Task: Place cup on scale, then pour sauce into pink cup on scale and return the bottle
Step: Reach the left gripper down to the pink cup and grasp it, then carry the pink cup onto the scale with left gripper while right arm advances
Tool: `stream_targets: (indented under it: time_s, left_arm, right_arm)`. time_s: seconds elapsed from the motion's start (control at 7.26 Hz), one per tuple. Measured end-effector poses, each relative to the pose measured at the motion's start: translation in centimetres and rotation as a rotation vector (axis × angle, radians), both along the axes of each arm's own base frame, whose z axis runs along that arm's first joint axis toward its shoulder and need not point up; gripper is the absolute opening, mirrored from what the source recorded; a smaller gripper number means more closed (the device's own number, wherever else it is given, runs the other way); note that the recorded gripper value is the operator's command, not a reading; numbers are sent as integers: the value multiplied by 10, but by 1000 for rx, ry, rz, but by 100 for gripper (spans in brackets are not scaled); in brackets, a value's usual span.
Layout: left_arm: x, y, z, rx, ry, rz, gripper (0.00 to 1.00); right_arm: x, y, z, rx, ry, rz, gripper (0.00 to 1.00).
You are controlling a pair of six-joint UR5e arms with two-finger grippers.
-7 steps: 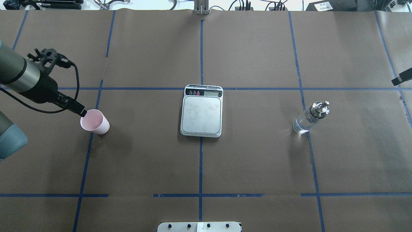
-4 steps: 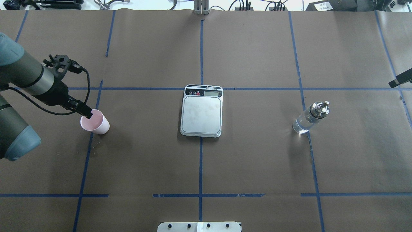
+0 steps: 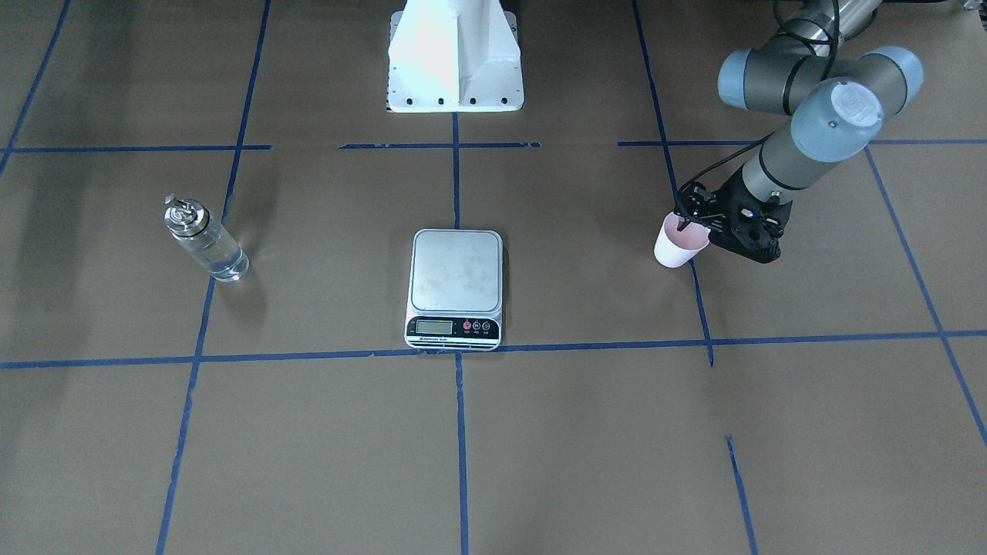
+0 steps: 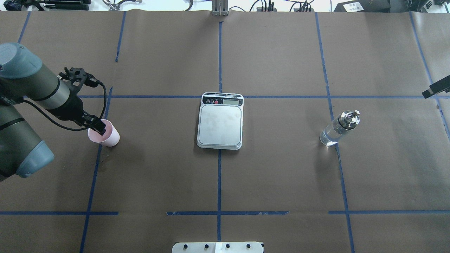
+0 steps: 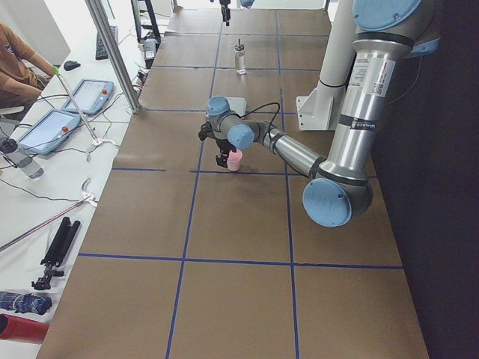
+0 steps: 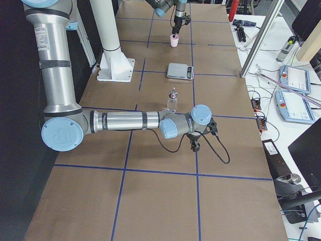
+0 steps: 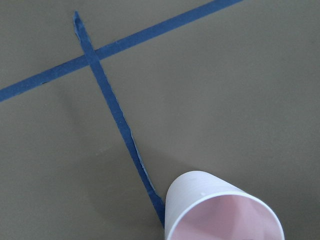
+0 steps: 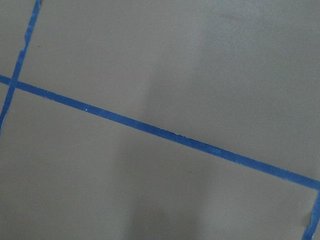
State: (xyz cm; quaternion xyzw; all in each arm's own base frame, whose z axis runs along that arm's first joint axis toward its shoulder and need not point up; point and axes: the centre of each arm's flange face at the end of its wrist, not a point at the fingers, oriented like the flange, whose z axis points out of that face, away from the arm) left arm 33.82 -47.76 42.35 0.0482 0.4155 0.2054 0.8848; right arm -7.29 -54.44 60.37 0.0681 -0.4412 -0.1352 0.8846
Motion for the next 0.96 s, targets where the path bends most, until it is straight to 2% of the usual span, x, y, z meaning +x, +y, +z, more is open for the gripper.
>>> stream_targets:
  time_s: [0.14,0.28,0.41,0.55,0.69,0.96]
  left_arm:
    - [4,2,1,-2,-2,8,58]
    - [8,4,4,-5,-5,15,39]
    - [12,3,8,-13,-12,18,5]
    - [15,1,12,-20,-17,19,0]
    - [17,-1,12,-31,-20,13,0]
    - [8,-8,-4,-91,-12,-68,0]
  right_arm:
    - [-2,0,0,0,0,-3,100]
    - [-2,0,0,0,0,-4,100]
    - [-3,0,0,1,0,-5,100]
    - [-3,0,-1,1,0,-5,100]
    - [-3,-1,-1,1,-1,-6,100]
    - [-4,-1,-2,4,-2,-7,100]
